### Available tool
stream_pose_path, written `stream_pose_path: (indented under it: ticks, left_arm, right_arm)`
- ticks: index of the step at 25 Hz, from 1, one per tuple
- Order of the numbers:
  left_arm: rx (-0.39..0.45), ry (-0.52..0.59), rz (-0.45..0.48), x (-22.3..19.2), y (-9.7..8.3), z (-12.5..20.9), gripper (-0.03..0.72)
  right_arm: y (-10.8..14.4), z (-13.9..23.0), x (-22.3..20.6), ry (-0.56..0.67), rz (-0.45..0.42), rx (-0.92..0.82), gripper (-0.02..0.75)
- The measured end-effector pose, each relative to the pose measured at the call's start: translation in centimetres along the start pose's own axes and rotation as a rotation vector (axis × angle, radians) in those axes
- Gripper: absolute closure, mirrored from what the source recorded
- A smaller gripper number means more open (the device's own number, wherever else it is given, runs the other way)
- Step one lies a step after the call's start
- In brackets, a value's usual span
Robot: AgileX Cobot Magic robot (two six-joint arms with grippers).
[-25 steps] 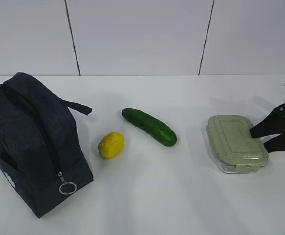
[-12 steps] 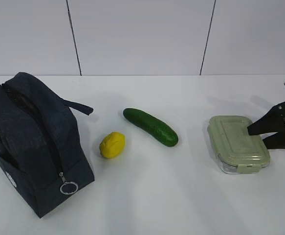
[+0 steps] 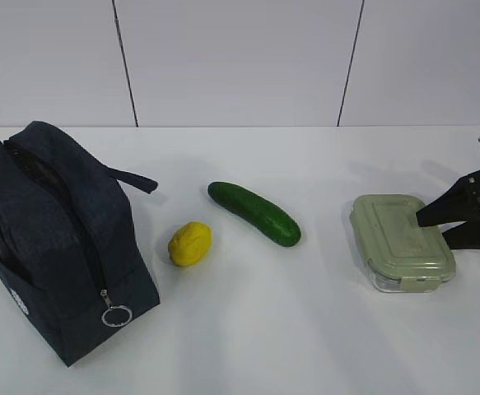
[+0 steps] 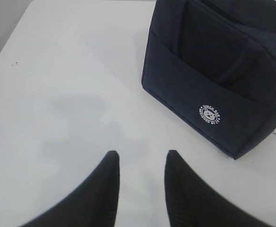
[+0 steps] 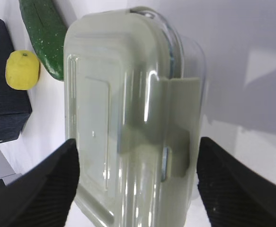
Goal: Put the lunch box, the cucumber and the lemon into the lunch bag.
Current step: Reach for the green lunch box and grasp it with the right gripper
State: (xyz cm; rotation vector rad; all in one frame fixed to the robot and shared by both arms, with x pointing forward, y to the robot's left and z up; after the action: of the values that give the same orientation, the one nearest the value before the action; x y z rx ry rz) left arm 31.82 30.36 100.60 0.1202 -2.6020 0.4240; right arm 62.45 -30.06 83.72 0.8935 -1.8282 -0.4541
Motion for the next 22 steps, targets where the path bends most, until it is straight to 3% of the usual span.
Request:
stream_pose_path:
  ticks: [16, 22]
  left_arm:
    - [0.000, 0.000, 0.000, 0.0, 0.0, 0.0, 0.449]
    - [0.000, 0.000, 0.000, 0.0, 0.0, 0.0, 0.449]
  right_arm:
    - [-0.7, 0.4, -1.1, -0.003, -0.024, -0.040, 0.153]
    - [0.3, 0.4, -2.6, 0.031, -0.039, -0.014, 0.153]
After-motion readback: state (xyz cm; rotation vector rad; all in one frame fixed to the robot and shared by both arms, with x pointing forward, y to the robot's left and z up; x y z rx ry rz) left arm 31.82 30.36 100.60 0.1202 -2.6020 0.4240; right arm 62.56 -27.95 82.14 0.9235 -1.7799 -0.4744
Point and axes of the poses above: a point on each arm's last joint axis where the gripper is mounted, x pointing back along that axis away from the gripper, y along the wrist's bending axis when the last joint is at zero, z = x × y, the point moved 10 cm from there along -x, pointing out along that axis toward the gripper, and after that the axes turned 15 degrees about x, right-handed, at the moved point
